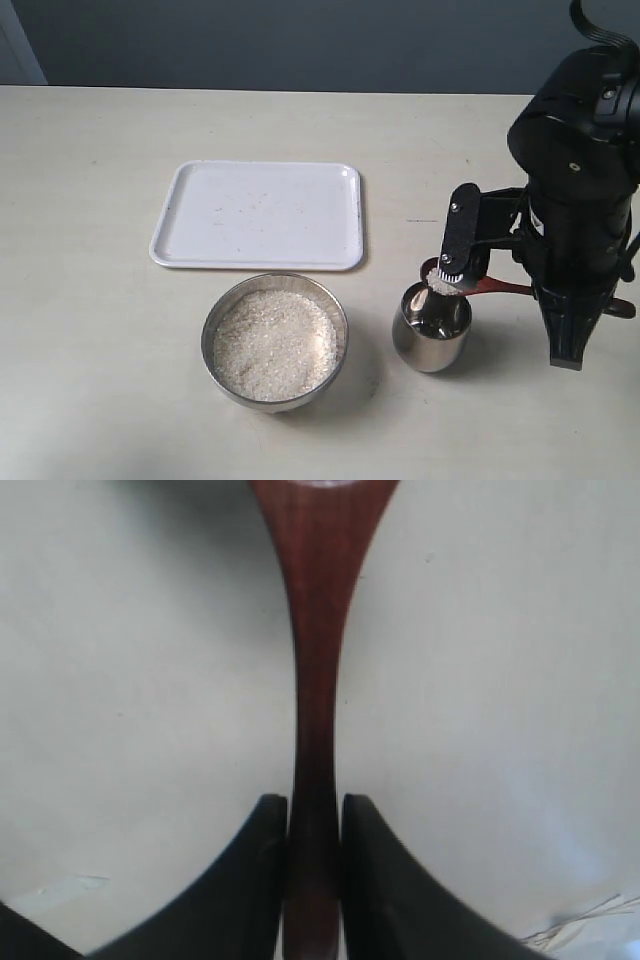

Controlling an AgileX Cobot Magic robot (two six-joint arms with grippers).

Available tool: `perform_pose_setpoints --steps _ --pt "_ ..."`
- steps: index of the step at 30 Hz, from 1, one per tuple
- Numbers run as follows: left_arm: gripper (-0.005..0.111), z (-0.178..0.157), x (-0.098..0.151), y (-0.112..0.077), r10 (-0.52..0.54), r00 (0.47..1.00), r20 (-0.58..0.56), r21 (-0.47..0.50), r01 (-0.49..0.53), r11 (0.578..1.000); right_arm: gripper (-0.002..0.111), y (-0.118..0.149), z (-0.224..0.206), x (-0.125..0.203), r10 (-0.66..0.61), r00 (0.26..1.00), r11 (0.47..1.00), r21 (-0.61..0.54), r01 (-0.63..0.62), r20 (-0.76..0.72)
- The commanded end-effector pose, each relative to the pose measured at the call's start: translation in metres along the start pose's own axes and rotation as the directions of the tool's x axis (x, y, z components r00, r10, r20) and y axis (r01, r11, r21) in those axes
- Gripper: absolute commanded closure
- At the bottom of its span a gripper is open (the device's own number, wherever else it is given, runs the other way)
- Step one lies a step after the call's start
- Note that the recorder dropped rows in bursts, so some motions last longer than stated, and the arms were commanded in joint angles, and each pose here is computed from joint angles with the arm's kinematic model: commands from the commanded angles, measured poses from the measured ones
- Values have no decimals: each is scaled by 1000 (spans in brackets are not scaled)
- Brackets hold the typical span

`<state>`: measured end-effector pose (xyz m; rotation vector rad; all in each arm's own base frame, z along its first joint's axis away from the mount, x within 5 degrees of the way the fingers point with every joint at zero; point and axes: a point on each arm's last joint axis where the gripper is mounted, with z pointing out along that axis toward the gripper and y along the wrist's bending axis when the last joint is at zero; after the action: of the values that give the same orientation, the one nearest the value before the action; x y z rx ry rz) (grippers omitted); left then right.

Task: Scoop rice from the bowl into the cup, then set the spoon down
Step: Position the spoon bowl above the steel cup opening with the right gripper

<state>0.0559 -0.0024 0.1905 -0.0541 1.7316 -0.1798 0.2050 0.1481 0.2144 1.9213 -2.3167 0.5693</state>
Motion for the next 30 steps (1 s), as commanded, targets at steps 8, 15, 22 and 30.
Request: perform_pose_setpoints --steps 8,15,22,30 --pt "106 -1 -2 -1 -5 1000 16 10 5 1000 109 -1 5 4 -14 998 999 39 16 -57" --pt "106 -1 -2 -1 -5 1000 16 10 5 1000 109 -3 5 5 3 998 998 65 1 -63" --pt "106 -1 -2 -1 -5 1000 16 10 5 1000 109 -3 5 4 -3 998 997 72 8 -64" --pt "106 -1 -2 -1 -5 1000 16 10 5 1000 109 2 0 -2 -46 992 986 157 64 -119"
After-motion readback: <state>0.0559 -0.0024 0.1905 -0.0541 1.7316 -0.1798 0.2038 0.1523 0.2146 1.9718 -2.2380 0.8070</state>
